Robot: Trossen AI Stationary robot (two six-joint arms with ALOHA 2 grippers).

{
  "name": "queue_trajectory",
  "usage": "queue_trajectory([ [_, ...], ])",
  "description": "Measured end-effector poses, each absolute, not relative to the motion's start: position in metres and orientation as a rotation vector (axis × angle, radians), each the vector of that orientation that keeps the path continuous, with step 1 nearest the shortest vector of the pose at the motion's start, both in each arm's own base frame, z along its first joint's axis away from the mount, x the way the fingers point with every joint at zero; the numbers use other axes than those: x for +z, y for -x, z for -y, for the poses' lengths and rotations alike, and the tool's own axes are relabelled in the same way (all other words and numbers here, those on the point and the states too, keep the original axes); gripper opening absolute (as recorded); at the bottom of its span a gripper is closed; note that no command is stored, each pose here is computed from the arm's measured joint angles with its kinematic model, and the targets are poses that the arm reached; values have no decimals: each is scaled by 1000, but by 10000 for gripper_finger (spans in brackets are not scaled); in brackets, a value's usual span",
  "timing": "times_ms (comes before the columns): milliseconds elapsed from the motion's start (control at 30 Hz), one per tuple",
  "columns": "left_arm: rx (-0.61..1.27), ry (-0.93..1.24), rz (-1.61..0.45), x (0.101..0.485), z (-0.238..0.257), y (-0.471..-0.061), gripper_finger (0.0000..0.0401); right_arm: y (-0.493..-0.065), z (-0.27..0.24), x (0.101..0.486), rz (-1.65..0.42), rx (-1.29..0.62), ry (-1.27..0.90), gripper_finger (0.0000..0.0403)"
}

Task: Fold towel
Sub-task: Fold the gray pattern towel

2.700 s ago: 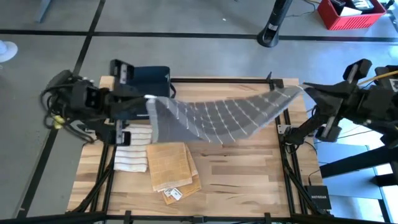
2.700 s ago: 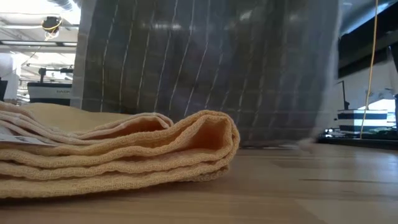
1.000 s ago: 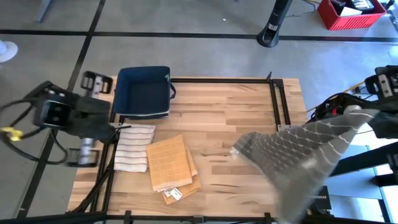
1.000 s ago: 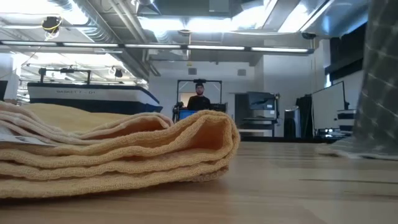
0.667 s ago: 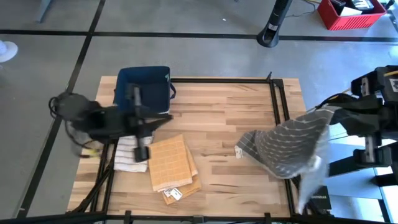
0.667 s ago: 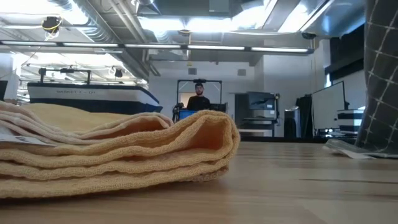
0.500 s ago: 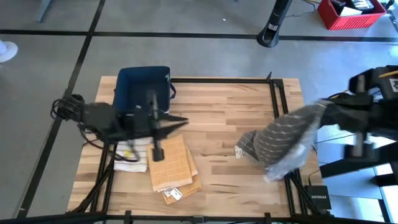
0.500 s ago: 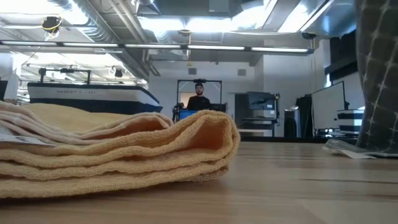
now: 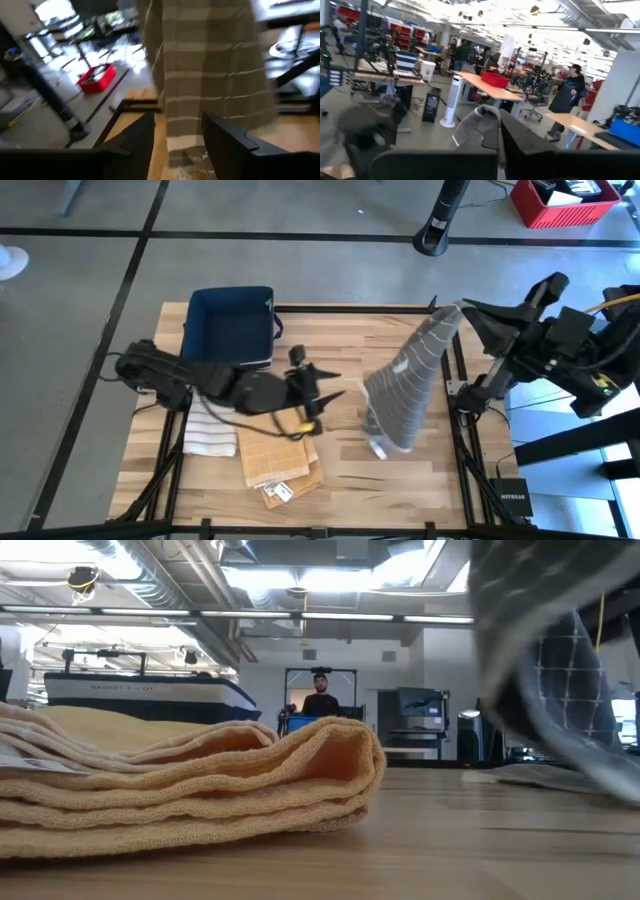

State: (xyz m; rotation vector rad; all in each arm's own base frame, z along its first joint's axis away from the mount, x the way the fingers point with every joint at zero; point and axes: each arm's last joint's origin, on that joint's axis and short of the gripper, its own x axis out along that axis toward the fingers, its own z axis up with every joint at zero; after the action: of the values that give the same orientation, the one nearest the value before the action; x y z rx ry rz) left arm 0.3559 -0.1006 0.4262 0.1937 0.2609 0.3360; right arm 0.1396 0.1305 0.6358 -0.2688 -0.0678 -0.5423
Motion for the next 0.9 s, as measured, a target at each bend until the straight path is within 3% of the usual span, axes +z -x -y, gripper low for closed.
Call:
queue_trajectory([
  [367,281,-165,-383,398,24,-393,161,-142,-134,632,54,-528,304,5],
  [567,64,-104,-380,392,-8,-402,161,-143,-136,631,51,-521,323,5],
  [900,-248,22,-507,335,11,-438,161,-143,-136,630,51,-517,330,5],
])
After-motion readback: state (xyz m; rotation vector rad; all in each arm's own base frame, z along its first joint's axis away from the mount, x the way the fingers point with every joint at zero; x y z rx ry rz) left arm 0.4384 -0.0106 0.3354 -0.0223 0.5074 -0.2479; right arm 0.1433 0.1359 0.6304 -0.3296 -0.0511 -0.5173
